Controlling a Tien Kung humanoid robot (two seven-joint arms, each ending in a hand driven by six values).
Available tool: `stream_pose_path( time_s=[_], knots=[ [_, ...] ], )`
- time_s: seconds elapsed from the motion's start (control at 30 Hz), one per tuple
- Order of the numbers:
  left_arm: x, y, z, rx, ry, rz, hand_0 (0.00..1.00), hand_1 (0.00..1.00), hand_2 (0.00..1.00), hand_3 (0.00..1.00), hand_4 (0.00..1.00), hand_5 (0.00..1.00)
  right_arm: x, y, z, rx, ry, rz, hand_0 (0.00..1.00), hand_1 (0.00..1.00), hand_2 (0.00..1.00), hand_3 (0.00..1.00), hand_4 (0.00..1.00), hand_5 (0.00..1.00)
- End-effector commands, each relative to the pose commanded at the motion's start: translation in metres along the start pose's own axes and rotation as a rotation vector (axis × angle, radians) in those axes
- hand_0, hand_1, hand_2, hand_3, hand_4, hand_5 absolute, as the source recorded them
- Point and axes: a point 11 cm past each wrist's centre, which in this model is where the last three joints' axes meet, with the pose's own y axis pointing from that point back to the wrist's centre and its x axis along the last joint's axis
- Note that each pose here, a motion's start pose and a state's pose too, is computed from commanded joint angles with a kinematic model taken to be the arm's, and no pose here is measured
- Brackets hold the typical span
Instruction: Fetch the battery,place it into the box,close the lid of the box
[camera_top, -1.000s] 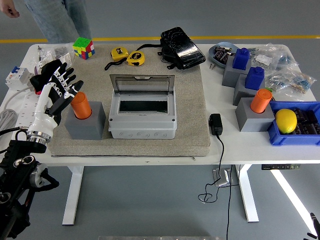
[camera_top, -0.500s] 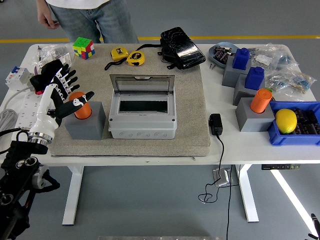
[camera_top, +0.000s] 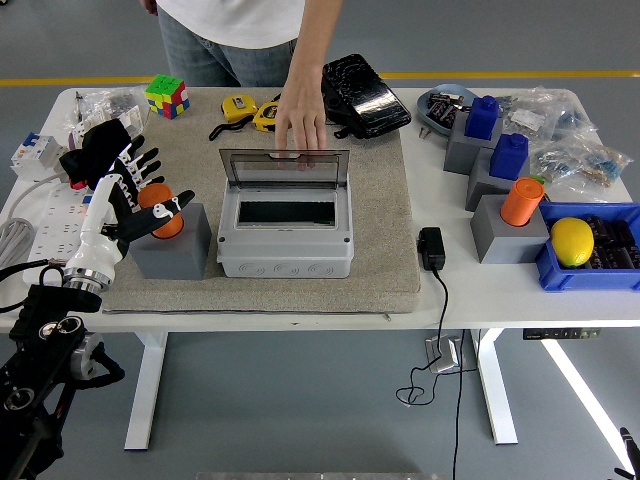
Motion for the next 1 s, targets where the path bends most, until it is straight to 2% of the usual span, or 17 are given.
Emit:
stream_pose_path(
  time_s=[0.07,0.23,0.27,1.0],
  knots=[
    [-0.001,0.0,-0.001,0.003,-0.003,-0.005,0.817,0.899,0.869,0.906,0.998,0.2,0.0,0.0,0.0,0.0,0.002,0.0,0.815,0.754,0.731,0.788,0.998,0.998],
    [-0.006,0.0,-0.005,0.015,-0.005,-0.018,0.817,0.899,0.869,0.906,0.998,0.2,0.0,0.0,0.0,0.0,0.0,0.001,0.815,0.754,0.731,0.788,0.998,0.998],
    [-0.007,0.0,-0.005,0.017,-0.004,-0.019,0.815,0.896,0.847,0.864,0.998,0.212,0.0,0.0,-0.001,0.001,-0.001,0.001,0.814,0.754,0.731,0.788,0.998,0.998],
    [-0.008,0.001,-0.018,0.049,0.0,-0.011,0.823,0.888,0.821,0.839,0.998,0.247,0.002,0.0,-0.001,0.0,0.0,0.003,0.813,0.754,0.731,0.788,0.998,0.998]
  ],
)
